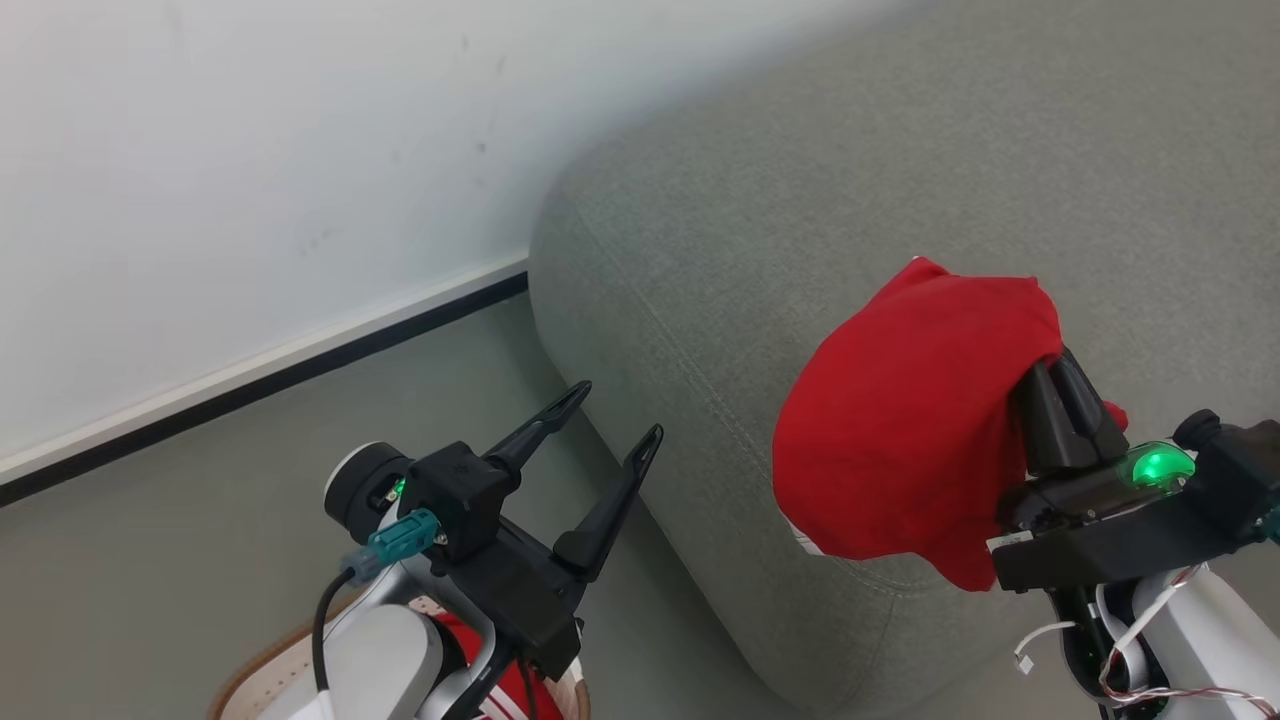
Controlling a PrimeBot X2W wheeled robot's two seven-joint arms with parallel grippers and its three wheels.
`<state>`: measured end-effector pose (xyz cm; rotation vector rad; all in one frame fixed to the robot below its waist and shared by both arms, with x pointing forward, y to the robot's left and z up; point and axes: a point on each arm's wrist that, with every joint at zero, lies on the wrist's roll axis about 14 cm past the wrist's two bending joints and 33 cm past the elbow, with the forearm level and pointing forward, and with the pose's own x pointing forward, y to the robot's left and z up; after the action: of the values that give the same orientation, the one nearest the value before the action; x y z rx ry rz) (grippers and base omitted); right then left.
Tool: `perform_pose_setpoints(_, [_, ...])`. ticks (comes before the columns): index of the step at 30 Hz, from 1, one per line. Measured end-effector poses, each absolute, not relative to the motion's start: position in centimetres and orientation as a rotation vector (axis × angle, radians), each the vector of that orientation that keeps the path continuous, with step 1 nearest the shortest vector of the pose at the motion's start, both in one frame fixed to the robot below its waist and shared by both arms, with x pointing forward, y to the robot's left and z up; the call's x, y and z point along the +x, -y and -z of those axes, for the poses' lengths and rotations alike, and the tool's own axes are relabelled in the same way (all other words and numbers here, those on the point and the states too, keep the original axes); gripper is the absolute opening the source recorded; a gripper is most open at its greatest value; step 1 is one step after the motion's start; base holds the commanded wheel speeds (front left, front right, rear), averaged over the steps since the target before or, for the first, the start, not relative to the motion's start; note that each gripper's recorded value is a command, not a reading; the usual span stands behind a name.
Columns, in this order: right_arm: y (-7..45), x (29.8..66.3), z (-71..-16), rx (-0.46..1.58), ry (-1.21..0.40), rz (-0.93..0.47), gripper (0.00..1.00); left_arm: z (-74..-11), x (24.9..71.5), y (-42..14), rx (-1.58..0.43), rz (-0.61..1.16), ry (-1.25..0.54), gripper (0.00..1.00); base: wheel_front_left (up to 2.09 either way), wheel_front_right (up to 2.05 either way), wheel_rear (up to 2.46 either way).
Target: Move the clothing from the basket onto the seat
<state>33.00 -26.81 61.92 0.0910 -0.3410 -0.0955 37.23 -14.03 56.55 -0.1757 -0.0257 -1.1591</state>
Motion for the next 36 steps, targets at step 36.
perform_pose_setpoints(36, [36.5, 45.9, -61.7, -0.073, 0.223, 0.191, 0.0, -51.1, 43.2, 11.4, -0.249, 1.126, -0.067, 1.0, 0.0, 0.0, 0.0])
